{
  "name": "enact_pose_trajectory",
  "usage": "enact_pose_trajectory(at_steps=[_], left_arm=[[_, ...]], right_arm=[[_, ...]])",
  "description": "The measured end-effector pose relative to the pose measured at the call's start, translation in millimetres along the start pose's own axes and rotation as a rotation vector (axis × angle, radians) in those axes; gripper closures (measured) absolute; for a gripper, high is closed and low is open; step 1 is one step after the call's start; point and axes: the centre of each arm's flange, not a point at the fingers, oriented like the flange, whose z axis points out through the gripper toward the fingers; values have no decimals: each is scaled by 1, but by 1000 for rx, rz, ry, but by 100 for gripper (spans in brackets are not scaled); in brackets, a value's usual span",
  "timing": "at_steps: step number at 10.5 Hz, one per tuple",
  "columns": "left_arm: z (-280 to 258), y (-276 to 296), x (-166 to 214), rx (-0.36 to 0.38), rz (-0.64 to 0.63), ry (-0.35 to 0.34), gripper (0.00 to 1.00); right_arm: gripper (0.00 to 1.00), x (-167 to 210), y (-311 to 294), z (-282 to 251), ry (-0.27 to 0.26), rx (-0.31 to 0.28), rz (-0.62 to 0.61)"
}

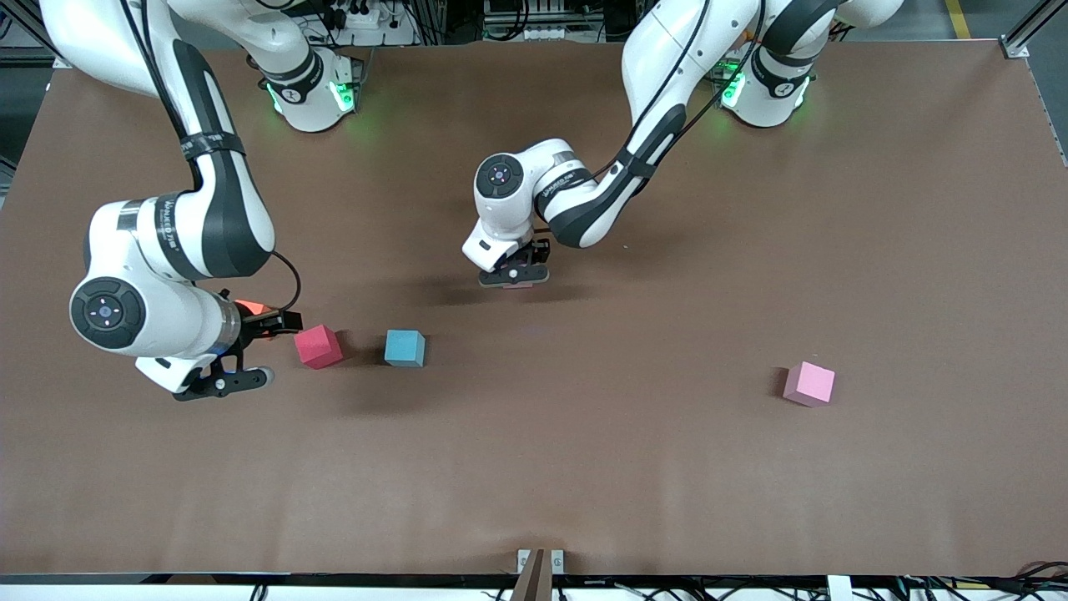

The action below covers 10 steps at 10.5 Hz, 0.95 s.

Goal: Arrange blocks into number 1
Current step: 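Stack pink against green with the left gripper while the right gripper grasps magenta, then carry magenta to the column with the right gripper while the left gripper withdraws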

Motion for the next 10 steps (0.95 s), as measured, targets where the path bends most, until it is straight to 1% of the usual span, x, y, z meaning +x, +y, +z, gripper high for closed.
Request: enact_pose_trajectory(at_steps=[1,2,4,5,6,7,8,9,10], left_arm=[[0,0,0,-1,0,-1,41],[0,1,-2,-2,-1,-4,41],[2,5,-9,-7,-5,-22,41],[3,7,-13,-11,-10,-35,41],[4,10,-18,-12,-7,-40,41],[5,11,-21,-12,-4,-43,40],[6,12,-23,-11,-11,-44,32],[6,12,-23,-11,-18,-44,31],[6,12,-23,-11,-20,-44,20]], right_arm=[[0,2,0,3,-6,-1,0],[0,4,0,13,-27,-1,0],[0,14,-2,58,-102,-5,-13],[0,19,-1,81,-132,-4,-45],[0,23,0,96,-145,2,-75],[0,26,-2,107,-145,8,-94],[0,30,-6,115,-131,10,-106],[0,33,-10,125,-113,10,-128],[0,33,-12,135,-104,11,-157]])
